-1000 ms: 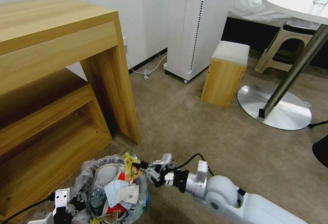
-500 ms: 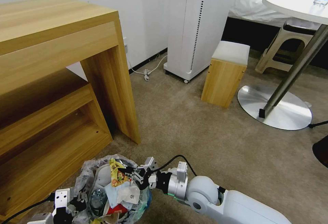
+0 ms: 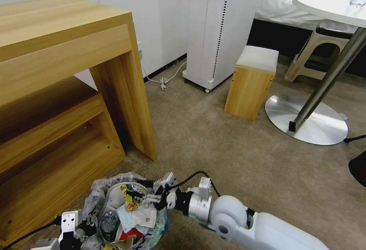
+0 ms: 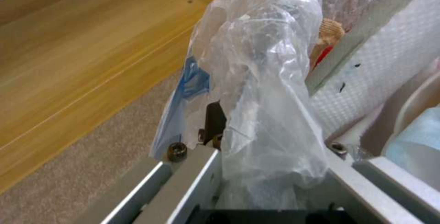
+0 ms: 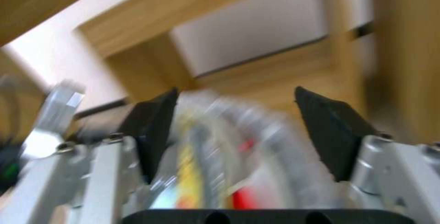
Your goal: Pick up the trash bin and place the garbage on the floor into it.
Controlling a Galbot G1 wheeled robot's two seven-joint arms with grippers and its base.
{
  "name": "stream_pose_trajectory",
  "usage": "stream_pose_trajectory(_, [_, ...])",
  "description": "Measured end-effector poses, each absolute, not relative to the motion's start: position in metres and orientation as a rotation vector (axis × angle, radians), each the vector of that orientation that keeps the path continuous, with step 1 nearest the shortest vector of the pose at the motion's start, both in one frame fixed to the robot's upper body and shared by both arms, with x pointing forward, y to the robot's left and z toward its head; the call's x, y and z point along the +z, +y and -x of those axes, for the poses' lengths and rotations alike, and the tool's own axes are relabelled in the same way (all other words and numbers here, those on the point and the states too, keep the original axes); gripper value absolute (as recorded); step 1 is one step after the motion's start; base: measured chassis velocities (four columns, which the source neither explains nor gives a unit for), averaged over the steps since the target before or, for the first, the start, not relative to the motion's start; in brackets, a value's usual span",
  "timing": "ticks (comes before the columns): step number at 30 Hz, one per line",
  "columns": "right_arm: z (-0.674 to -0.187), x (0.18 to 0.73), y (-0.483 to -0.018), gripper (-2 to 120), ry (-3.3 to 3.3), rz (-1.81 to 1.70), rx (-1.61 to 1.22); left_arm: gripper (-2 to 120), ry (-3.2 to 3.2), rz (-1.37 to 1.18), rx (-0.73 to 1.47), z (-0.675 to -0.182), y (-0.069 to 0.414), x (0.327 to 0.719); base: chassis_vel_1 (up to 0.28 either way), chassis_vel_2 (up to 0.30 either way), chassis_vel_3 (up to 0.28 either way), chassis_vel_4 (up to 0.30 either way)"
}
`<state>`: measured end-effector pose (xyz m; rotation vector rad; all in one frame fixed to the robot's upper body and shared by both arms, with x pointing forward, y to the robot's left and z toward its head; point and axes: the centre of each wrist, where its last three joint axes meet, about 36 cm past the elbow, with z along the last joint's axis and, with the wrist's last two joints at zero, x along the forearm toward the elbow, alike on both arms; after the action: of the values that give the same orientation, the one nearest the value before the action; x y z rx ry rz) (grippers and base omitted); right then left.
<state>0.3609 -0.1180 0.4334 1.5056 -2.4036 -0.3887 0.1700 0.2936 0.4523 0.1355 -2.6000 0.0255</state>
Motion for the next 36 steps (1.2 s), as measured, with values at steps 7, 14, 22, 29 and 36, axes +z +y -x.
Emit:
stream_pose_trajectory(7, [-0.387, 0.49, -0.153, 96, -2.626, -1.1, -0.124, 1, -2.619, -0.111, 0.032, -0.173, 0.296, 0.455, 0.0, 0.0, 0.0, 0.0])
stream_pose_trajectory(14, [-0.406, 0.485, -0.19, 100, -2.65, -0.677, 0.11, 1, -2.634, -0.111, 0.059, -0.178, 0.297, 0.453, 0.0, 0.0, 0.0, 0.0])
stream_pose_trajectory(22, [-0.398, 0.439, -0.208, 100, -2.591, -0.469, 0.097, 1, -2.659, -0.172, 0.089, -0.188, 0.312, 0.475, 0.0, 0.0, 0.0, 0.0])
stream_pose_trajectory(29, [-0.4, 0.41, -0.224, 100, -2.482, -0.428, 0.166, 1, -2.596, -0.26, 0.178, -0.191, 0.319, 0.49, 0.0, 0.0, 0.0, 0.0])
stream_pose_trajectory(36, [-0.419, 0.407, -0.238, 100, -2.448, -0.622, 0.281, 1, -2.573, -0.309, 0.249, -0.195, 0.32, 0.493, 0.0, 0.0, 0.0, 0.0])
